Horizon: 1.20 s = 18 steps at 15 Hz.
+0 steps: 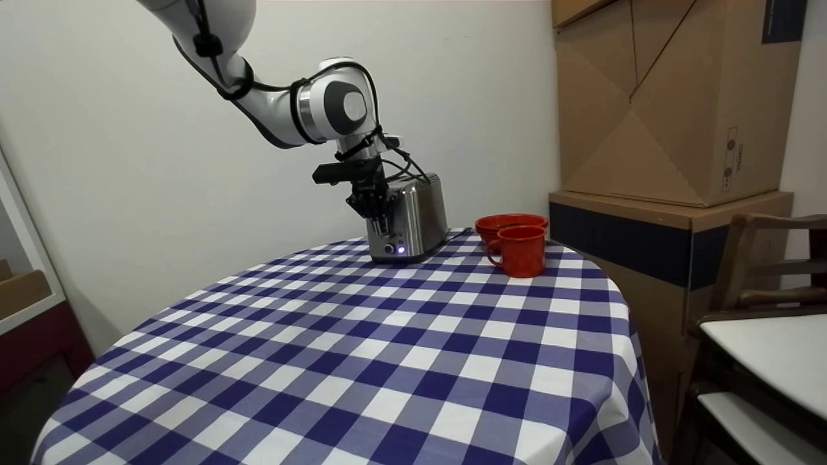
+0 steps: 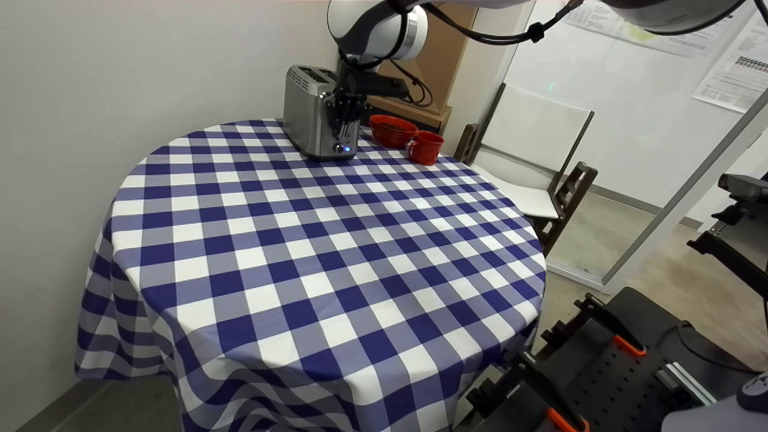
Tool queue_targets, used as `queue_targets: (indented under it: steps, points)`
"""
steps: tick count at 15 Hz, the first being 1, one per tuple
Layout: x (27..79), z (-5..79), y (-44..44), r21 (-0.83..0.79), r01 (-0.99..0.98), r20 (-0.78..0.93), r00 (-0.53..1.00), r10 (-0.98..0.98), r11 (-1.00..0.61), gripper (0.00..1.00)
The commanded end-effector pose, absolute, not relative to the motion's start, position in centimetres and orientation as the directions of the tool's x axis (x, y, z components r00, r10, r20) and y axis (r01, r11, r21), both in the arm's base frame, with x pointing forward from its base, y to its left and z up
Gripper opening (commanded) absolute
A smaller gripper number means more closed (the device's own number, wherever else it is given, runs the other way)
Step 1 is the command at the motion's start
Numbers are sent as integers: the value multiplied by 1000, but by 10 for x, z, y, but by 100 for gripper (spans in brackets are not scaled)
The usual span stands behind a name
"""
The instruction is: Push the toaster lever down
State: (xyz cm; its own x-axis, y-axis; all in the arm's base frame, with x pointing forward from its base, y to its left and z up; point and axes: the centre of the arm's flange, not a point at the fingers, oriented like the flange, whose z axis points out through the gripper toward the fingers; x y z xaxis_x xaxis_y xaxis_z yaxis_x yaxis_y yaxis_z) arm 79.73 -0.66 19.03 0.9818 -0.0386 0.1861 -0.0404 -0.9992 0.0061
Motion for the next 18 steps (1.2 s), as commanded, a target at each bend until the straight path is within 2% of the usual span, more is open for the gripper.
queue_targets:
  steps: [1,7,12,16,17,18]
  points:
    - [796,232,-7,-64,-16,179,983,-27,-998,2]
    - [729,307,12,-124,-30,118,992,-45,-992,2]
    - [677,316,19,-101,1,23,1000,-1,-995,2]
    - [640,325,22,-27,55,91,994,52,-998,2]
    - [633,330,21,-6,66,119,991,65,-998,5]
    - [626,336,20,3,78,142,987,78,-997,27]
